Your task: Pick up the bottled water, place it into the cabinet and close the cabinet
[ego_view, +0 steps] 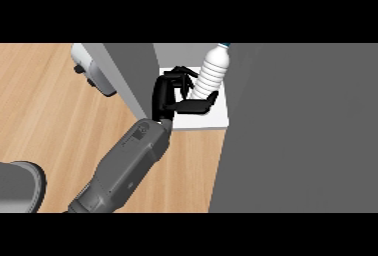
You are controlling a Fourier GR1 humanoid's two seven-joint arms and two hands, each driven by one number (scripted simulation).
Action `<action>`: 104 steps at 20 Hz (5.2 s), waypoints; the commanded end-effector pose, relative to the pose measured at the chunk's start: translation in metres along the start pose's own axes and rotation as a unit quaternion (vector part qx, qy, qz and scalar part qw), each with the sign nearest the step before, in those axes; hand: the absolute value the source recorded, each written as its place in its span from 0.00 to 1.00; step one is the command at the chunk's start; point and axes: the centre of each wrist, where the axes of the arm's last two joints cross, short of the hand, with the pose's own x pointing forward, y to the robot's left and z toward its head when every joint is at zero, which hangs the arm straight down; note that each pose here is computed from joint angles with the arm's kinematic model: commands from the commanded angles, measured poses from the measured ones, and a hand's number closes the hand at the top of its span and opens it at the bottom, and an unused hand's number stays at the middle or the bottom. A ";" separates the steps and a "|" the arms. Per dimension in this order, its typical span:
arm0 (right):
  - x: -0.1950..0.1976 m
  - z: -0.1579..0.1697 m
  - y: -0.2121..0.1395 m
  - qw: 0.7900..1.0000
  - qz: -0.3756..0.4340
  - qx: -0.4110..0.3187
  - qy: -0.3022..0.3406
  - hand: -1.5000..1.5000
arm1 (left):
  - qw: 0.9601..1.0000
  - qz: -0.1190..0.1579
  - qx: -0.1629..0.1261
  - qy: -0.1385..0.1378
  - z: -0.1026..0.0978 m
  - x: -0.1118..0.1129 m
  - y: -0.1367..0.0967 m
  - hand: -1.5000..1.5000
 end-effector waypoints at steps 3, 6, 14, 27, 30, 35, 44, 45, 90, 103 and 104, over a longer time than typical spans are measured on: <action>0.020 0.014 -0.007 1.000 0.003 -0.001 -0.009 0.00 | 0.998 -0.041 0.052 0.001 -0.015 -0.010 0.007 1.00; 0.018 0.013 -0.010 1.000 0.003 0.004 -0.016 0.00 | 0.997 -0.060 0.055 -0.009 -0.011 -0.019 0.009 1.00; 0.020 0.017 -0.011 1.000 -0.011 0.016 -0.017 0.00 | 0.989 -0.114 0.096 -0.010 -0.032 -0.019 0.021 1.00; 0.012 0.007 -0.015 0.999 -0.005 0.022 -0.028 0.00 | 0.984 -0.149 0.099 -0.028 -0.052 -0.005 0.029 0.00; 0.012 0.012 -0.012 0.999 0.000 0.028 -0.027 0.00 | 0.986 -0.143 0.085 -0.019 -0.048 -0.010 0.027 0.00; 0.008 0.004 -0.015 0.999 -0.004 0.025 -0.041 0.00 | 0.989 -0.112 0.092 -0.017 -0.053 -0.005 0.031 0.00; 0.003 0.013 -0.012 1.000 0.001 0.015 -0.026 0.00 | 0.995 -0.086 0.034 -0.047 -0.063 0.012 0.015 0.00; -0.004 0.005 -0.019 0.999 -0.001 0.021 -0.030 0.00 | 0.996 -0.069 0.023 -0.055 -0.055 0.003 0.016 0.00; 0.011 -0.005 0.048 0.976 0.001 0.208 0.063 1.00 | 0.991 0.096 -0.071 -0.053 0.156 0.044 0.125 1.00; 0.010 -0.049 0.124 0.968 0.039 0.247 0.002 1.00 | 0.992 0.102 -0.041 -0.056 0.189 0.047 0.185 1.00; 0.006 -0.058 0.125 0.970 0.052 0.238 -0.001 1.00 | 0.992 0.105 -0.041 -0.053 0.187 0.047 0.191 1.00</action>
